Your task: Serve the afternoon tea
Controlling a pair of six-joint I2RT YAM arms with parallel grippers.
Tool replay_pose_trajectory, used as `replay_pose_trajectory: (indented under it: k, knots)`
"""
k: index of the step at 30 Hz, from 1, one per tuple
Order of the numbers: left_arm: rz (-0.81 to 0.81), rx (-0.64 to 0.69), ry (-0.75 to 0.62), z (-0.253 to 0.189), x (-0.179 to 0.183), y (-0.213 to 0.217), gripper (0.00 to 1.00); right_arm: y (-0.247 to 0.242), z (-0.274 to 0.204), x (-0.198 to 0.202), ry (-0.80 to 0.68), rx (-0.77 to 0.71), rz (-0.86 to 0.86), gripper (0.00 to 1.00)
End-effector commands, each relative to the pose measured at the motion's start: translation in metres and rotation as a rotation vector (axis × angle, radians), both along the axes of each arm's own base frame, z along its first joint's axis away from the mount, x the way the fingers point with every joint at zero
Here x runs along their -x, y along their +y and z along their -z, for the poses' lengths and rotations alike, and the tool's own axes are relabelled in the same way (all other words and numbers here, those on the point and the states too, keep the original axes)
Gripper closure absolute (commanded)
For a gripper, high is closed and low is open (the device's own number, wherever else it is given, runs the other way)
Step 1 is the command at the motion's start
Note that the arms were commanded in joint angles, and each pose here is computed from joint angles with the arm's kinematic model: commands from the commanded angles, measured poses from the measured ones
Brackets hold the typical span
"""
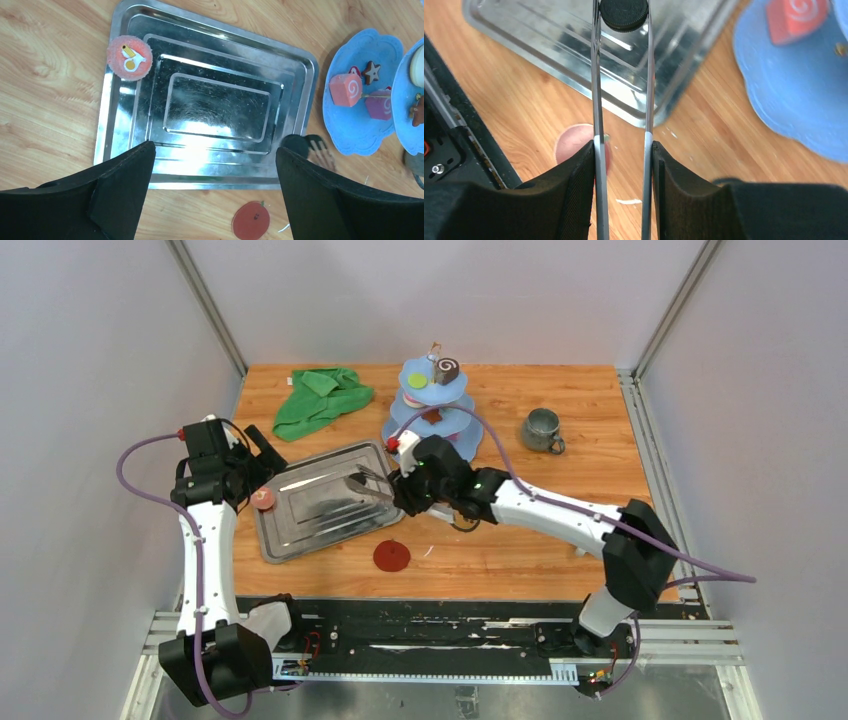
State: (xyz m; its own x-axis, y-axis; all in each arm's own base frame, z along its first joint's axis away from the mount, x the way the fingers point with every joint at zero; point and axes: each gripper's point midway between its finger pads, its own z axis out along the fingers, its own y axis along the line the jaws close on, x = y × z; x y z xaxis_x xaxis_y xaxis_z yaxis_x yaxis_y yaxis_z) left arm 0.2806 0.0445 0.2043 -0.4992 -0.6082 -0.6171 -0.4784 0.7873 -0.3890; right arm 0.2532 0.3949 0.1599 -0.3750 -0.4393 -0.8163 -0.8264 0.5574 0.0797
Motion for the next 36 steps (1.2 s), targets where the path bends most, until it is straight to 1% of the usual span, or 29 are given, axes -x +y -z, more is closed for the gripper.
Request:
replay_pose_trajectory:
  k: [1,10,17,25,30,36]
  knots:
    - [0.016,0.008,-0.036,-0.005,-0.003,-0.004,0.05,-0.042,-0.001,-0.013,0.070,-0.047,0.139,0.79]
    - [0.016,0.012,-0.038,-0.005,-0.006,-0.004,0.05,-0.121,0.006,-0.037,0.086,-0.058,0.341,0.79]
    - [0.019,0.023,-0.037,-0.004,-0.008,-0.005,0.05,-0.154,0.019,-0.058,0.115,-0.043,0.435,0.79]
    - [0.021,0.025,-0.040,-0.005,-0.009,-0.006,0.05,-0.158,0.017,-0.089,0.115,-0.065,0.491,0.79]
    - [0.021,0.024,-0.042,-0.005,-0.009,-0.006,0.05,-0.150,0.030,-0.099,0.144,-0.050,0.492,0.76]
    - [0.023,0.028,-0.036,-0.004,-0.010,-0.006,0.05,-0.145,0.041,-0.101,0.176,-0.038,0.481,0.63]
